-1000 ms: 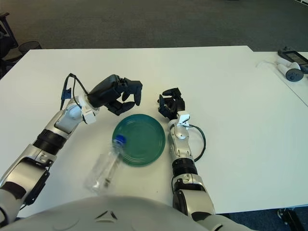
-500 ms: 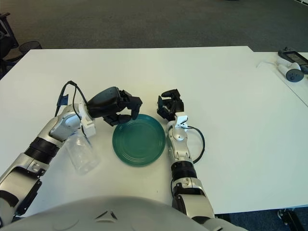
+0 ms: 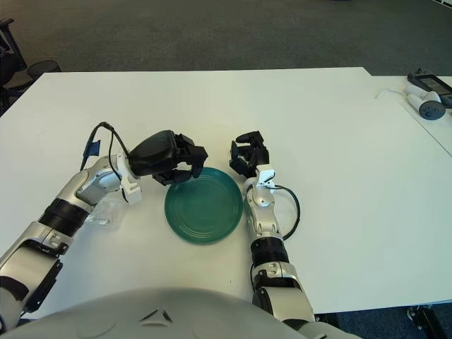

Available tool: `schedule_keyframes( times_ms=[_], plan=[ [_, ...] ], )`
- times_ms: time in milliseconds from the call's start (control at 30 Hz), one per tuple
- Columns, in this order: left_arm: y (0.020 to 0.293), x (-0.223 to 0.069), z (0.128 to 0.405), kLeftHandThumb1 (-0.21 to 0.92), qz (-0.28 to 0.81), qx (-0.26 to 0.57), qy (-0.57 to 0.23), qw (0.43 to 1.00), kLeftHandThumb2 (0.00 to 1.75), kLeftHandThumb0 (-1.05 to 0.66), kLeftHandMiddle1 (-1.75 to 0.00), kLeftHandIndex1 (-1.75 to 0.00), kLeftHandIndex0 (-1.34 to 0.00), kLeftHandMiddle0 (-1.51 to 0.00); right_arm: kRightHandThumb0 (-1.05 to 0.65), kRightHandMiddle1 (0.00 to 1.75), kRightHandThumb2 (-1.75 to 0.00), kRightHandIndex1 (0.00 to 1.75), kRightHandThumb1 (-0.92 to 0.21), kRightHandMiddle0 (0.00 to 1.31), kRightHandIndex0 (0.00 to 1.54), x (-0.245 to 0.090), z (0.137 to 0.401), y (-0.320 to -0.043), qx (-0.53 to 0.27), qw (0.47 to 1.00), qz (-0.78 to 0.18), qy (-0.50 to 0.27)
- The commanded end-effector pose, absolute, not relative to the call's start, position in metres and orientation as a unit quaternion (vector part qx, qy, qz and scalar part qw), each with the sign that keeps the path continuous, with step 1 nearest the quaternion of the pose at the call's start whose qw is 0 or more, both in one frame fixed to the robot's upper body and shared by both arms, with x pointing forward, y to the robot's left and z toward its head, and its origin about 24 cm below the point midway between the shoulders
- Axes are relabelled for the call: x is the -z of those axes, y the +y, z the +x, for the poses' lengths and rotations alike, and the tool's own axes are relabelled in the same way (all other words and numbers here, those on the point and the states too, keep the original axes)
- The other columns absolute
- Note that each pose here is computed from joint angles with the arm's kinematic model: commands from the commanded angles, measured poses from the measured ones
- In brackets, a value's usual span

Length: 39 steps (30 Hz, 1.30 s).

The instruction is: Put the bottle into the plate.

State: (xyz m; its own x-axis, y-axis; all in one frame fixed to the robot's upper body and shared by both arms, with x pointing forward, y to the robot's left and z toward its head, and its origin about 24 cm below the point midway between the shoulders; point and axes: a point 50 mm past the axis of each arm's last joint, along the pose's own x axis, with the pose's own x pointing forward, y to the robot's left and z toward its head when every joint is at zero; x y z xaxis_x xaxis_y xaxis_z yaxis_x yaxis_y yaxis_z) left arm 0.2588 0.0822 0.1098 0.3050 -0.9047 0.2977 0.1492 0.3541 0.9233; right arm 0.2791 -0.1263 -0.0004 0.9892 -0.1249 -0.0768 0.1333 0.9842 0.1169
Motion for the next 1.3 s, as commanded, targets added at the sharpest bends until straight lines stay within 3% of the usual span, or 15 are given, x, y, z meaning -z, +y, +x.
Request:
schedule_keyframes(
  times_ms=[0,367,933,1167,1233,1267],
  plan=[
    [0.085,-0.114,0.263,0.38,0.42,0.368,-0.457,0.692,1.16,-0.11,-1.75,-1.75,-0.87,-1.09,-0.01,1.74,-0.82,1.46,-0.65,0.33,0.42,0.031,0.261,-0.128,0.07,0.989,0.063,0.113],
    [0.088,-0.116,0.267,0.4,0.406,0.343,-0.435,0.727,1.13,-0.12,-1.75,-1.75,-0.87,-1.1,-0.01,1.73,-0.81,1.48,-0.66,0.35,0.39,0.031,0.261,-0.13,0.061,0.99,0.068,0.108],
    [0.092,-0.116,0.272,0.45,0.416,0.311,-0.439,0.733,1.09,-0.19,-1.75,-1.75,-0.89,-1.11,-0.01,1.73,-0.85,1.5,-0.64,0.36,0.39,0.033,0.262,-0.131,0.056,0.989,0.07,0.116],
    [0.102,-0.131,0.281,0.45,0.385,0.261,-0.447,0.764,1.08,-0.18,-1.75,-1.75,-0.89,-1.11,-0.01,1.74,-0.83,1.48,-0.65,0.35,0.39,0.033,0.261,-0.131,0.057,0.989,0.071,0.114],
    [0.107,-0.138,0.284,0.43,0.373,0.246,-0.448,0.775,1.14,-0.34,-1.75,-1.75,-0.68,-0.96,-0.01,1.74,-0.82,1.47,-0.65,0.35,0.39,0.033,0.261,-0.131,0.055,0.99,0.069,0.114],
    [0.109,-0.14,0.285,0.43,0.37,0.242,-0.447,0.777,1.14,-0.35,-1.75,-1.75,-0.64,-0.91,-0.01,1.74,-0.82,1.47,-0.65,0.35,0.39,0.033,0.261,-0.131,0.054,0.99,0.068,0.114]
  ],
)
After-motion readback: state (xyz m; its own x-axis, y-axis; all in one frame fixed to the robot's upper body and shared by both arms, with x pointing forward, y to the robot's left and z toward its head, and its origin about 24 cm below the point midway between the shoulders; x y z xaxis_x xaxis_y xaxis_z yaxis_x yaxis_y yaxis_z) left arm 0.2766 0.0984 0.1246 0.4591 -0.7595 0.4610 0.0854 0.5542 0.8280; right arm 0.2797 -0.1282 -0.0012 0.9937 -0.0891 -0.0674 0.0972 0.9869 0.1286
